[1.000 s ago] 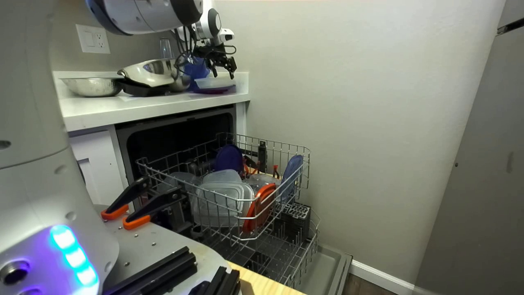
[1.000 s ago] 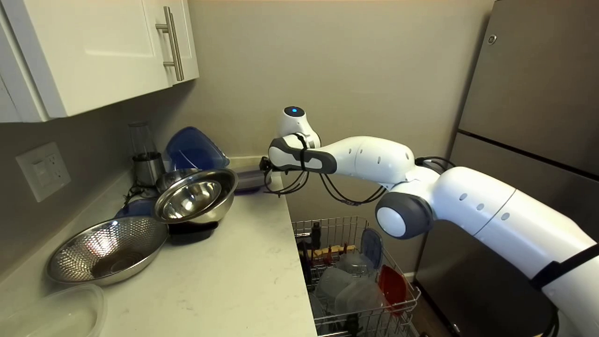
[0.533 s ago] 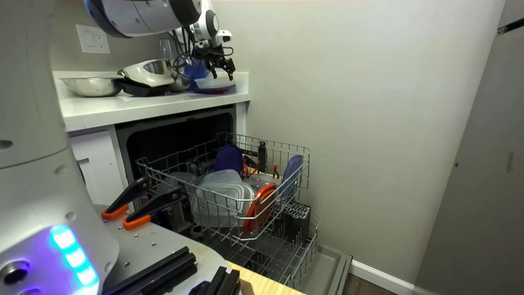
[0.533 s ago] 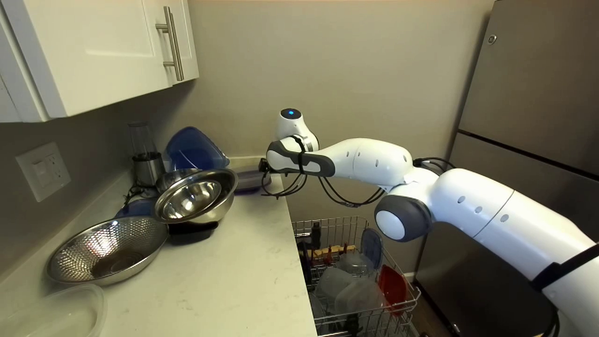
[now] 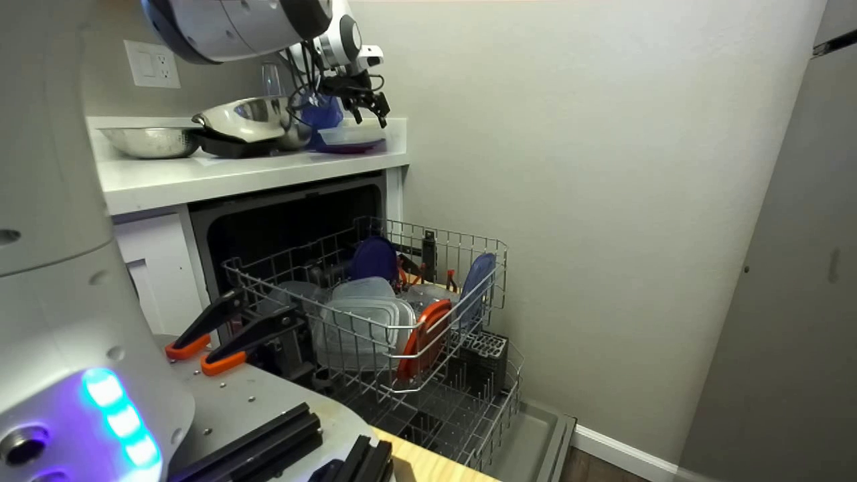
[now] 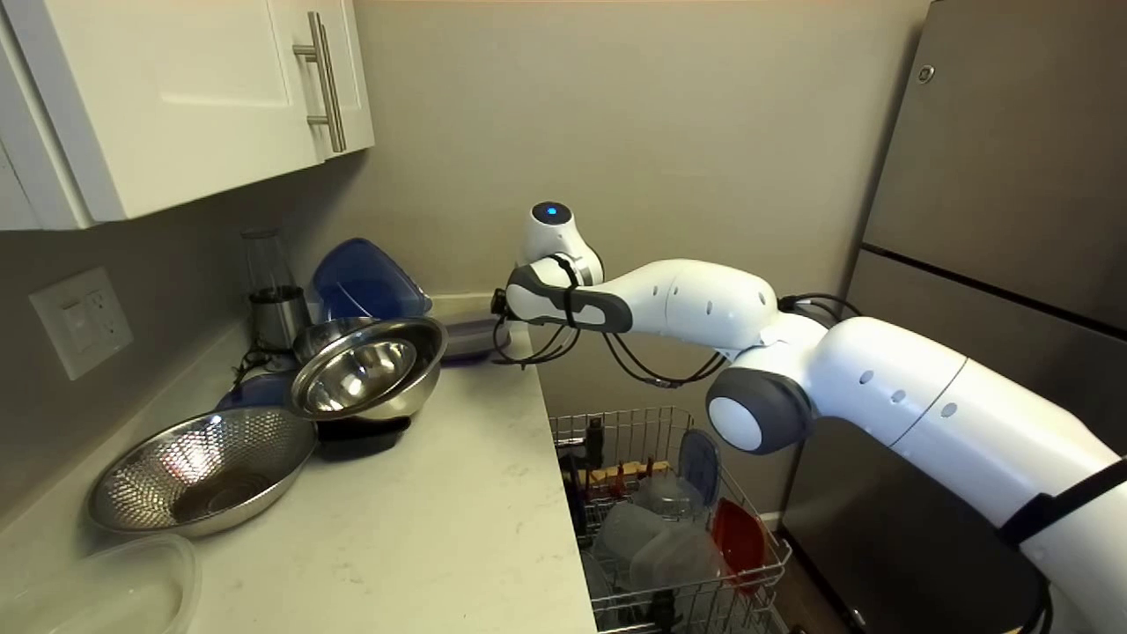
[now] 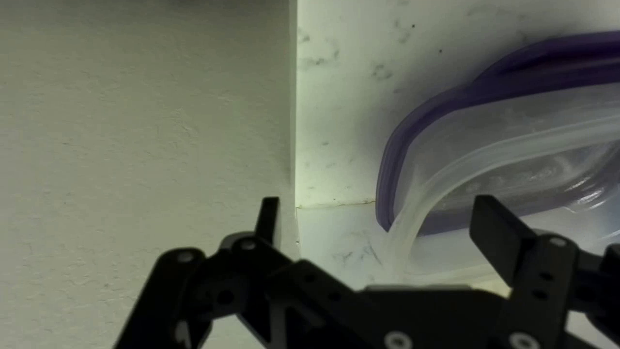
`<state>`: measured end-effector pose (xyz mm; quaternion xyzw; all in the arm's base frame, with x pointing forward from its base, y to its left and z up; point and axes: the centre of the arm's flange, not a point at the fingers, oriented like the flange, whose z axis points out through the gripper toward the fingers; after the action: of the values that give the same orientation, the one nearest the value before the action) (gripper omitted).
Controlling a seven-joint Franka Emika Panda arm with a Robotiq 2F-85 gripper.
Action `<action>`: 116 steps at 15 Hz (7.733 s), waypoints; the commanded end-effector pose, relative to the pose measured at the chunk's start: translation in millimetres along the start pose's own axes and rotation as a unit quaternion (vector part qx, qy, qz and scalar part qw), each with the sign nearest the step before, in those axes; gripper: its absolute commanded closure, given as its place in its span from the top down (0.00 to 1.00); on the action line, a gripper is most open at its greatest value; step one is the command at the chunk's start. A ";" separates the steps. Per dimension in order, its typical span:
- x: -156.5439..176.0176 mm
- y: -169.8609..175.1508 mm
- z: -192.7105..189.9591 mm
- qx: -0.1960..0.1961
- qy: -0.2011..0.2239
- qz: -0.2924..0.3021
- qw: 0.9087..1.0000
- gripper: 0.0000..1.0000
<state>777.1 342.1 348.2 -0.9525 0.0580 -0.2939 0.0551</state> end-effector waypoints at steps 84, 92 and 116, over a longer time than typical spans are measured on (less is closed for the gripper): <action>14.2 70.1 -30.9 -0.092 -0.363 -0.485 0.790 0.05; -18.7 94.3 -4.7 -0.073 -0.459 -0.544 0.699 0.05; -133.0 144.1 115.7 -0.052 -0.598 -0.600 0.528 0.05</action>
<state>698.0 221.5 160.8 -0.7357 -0.5527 0.3560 -0.1629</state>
